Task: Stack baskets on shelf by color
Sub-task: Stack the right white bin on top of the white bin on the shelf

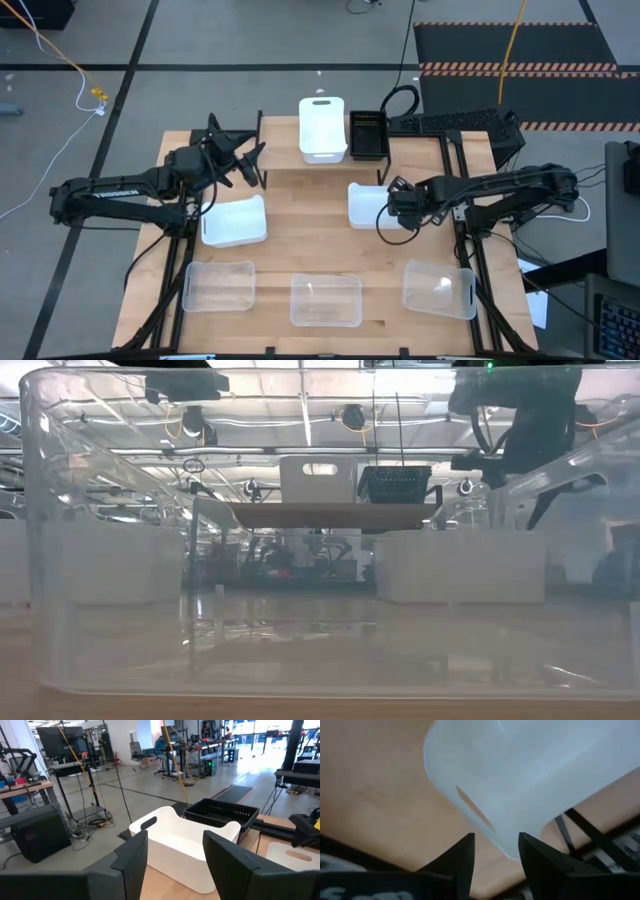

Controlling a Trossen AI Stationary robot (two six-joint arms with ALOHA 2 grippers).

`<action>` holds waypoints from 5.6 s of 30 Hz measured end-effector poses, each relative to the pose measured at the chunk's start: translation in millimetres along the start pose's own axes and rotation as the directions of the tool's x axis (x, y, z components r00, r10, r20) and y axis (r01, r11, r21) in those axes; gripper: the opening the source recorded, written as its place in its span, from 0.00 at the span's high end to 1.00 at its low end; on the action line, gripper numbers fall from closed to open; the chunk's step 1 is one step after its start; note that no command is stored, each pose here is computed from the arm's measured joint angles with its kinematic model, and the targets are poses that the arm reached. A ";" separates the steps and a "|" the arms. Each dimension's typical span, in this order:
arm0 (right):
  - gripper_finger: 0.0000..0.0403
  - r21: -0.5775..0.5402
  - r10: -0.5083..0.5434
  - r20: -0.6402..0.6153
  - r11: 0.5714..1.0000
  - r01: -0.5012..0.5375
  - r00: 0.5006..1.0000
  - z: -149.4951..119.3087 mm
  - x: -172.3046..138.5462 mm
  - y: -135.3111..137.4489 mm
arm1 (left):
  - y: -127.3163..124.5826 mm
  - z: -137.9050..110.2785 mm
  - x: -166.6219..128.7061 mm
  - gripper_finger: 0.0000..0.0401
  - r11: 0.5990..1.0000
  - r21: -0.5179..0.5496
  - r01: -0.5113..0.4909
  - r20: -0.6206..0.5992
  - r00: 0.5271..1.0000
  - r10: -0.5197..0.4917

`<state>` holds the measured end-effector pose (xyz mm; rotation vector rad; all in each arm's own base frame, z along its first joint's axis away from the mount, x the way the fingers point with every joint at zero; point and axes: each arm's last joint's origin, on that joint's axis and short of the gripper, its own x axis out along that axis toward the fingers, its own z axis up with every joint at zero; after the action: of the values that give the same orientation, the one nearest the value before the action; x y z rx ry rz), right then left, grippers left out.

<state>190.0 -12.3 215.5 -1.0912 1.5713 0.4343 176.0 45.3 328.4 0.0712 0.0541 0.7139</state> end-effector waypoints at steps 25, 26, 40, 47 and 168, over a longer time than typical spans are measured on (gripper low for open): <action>0.98 0.100 0.113 0.384 0.982 -0.163 0.916 13.7 24.0 12.3 | 0.0 0.0 0.0 0.52 1.000 -0.012 0.000 0.000 1.000 0.000; 0.99 0.102 0.110 0.430 0.980 -0.169 0.896 15.4 17.9 9.7 | -0.1 0.0 0.0 0.52 1.000 -0.012 0.001 0.000 1.000 -0.001; 1.00 0.291 -0.142 0.914 0.881 -0.372 0.380 36.3 -88.3 -45.2 | -0.1 0.1 0.0 0.52 1.000 -0.015 0.000 0.001 1.000 0.000; 1.00 0.451 -0.355 0.887 0.807 -0.383 0.297 24.4 -134.2 -67.0 | -0.2 0.2 -0.1 0.52 1.000 -0.004 0.001 0.002 1.000 -0.001; 0.68 0.846 -0.464 0.314 0.532 -0.023 0.829 -57.4 -102.6 -223.6 | 13.8 3.3 -23.1 0.52 0.998 0.068 0.000 -0.012 1.000 0.001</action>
<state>335.9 -126.7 387.1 -0.3481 0.9076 -0.2267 149.8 40.4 333.5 0.1324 0.0897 0.7129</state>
